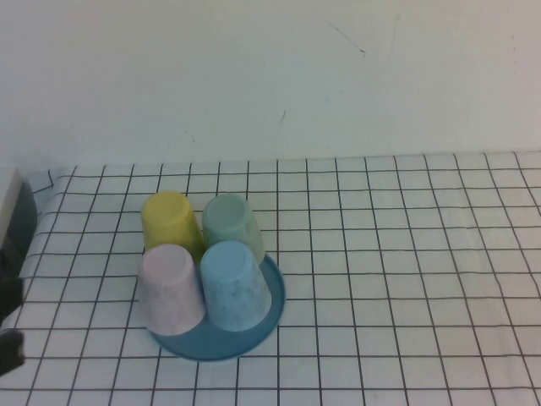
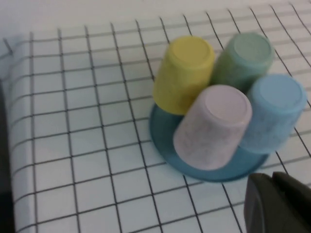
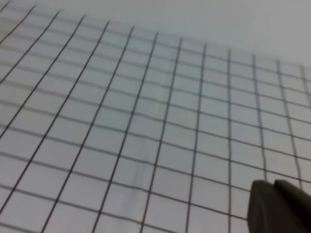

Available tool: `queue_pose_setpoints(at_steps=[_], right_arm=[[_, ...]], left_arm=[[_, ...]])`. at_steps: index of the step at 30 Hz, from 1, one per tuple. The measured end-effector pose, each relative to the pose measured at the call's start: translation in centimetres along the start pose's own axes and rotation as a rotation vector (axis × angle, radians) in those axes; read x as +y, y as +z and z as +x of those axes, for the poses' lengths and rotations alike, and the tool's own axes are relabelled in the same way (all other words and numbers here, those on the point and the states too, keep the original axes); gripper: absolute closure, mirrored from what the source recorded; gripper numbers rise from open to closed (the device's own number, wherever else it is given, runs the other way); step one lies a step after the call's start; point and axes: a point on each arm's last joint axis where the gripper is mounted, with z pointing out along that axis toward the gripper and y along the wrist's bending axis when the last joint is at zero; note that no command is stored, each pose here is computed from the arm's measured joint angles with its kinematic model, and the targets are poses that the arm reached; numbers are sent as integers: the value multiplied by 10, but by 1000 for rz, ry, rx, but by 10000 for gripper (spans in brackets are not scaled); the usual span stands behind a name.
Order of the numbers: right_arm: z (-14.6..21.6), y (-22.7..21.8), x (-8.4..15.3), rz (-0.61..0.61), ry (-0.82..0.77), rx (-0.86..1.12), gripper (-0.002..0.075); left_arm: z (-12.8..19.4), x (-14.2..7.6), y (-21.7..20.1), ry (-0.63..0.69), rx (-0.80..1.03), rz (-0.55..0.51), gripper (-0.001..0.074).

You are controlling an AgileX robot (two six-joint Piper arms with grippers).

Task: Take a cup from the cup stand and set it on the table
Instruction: Pick up the cup from the rack

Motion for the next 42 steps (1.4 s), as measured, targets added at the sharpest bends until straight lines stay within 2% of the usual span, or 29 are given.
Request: queue_pose_setpoints(at_steps=[5,11,15,18,23,25,30,33,36,42], right_arm=[[-3,12,6,-110,-110,37,729],[-4,14,8,-129,-160,32,729],[-4,14,8,-130,-162,33,729],[-4,14,8,-130,-161,33,729],[-4,14,8,-131,-160,32,729],[-4,14,8,-132,-161,32,729],[-4,14,8,-132,-160,31,729],[-4,14,8,-135,-156,32,729],[2,17,10,-152,-139,47,729],[4,18,12,-168,-118,53,729]], left_arm=[[-31,1,41,47,211,102,738],[-64,8,95,34,360,169,738],[-73,7,130,86,452,194,738],[-78,-6,148,189,498,206,738],[-84,-45,166,325,521,274,719],[-85,-58,170,355,521,301,663],[-81,-85,186,412,529,353,328],[-75,-91,199,411,551,364,193],[-71,-91,208,378,572,343,148],[-73,-90,215,312,543,299,132]])
